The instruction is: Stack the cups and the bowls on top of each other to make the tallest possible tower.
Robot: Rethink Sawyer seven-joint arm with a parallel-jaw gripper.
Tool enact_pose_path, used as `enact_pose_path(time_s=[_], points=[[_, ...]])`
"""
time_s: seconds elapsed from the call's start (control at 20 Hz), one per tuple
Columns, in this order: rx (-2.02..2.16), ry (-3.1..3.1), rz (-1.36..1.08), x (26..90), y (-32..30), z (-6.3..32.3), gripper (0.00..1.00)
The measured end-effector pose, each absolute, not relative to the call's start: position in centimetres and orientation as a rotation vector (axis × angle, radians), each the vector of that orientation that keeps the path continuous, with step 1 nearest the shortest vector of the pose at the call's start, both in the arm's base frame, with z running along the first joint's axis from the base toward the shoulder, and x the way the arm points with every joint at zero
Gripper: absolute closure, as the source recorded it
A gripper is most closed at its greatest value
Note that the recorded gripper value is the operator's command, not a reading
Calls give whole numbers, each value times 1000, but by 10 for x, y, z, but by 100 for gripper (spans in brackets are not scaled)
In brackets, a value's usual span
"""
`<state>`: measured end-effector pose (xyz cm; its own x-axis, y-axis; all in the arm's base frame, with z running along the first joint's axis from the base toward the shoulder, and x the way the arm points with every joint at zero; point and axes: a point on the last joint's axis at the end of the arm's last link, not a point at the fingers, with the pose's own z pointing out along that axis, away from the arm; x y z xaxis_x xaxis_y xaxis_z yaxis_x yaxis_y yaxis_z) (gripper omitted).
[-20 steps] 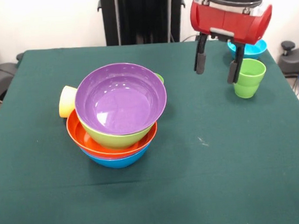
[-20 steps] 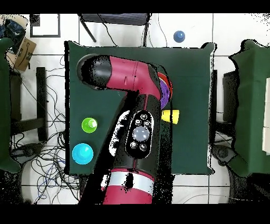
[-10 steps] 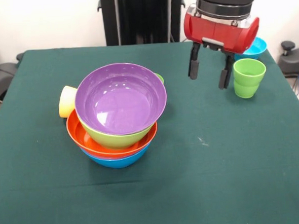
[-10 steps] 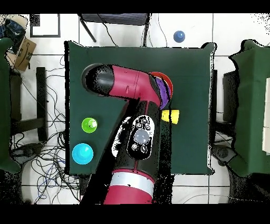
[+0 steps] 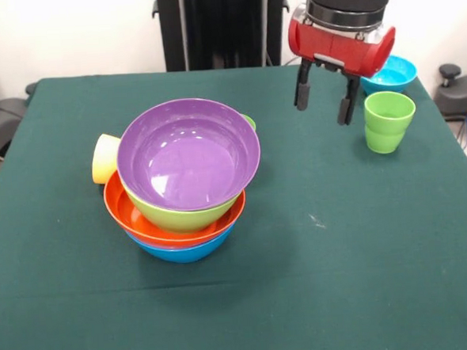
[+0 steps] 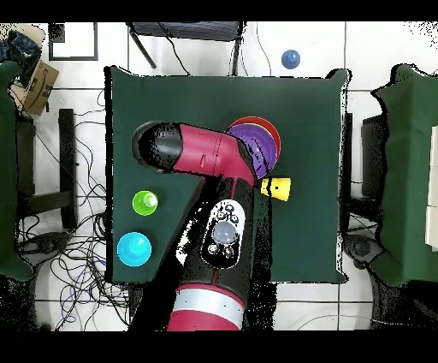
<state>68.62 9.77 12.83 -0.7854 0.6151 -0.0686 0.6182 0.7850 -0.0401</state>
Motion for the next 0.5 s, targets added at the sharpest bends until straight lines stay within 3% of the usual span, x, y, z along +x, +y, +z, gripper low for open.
enact_pose_path(time_s=[0.5], points=[[1029,2948,-72,650,124,129,0]])
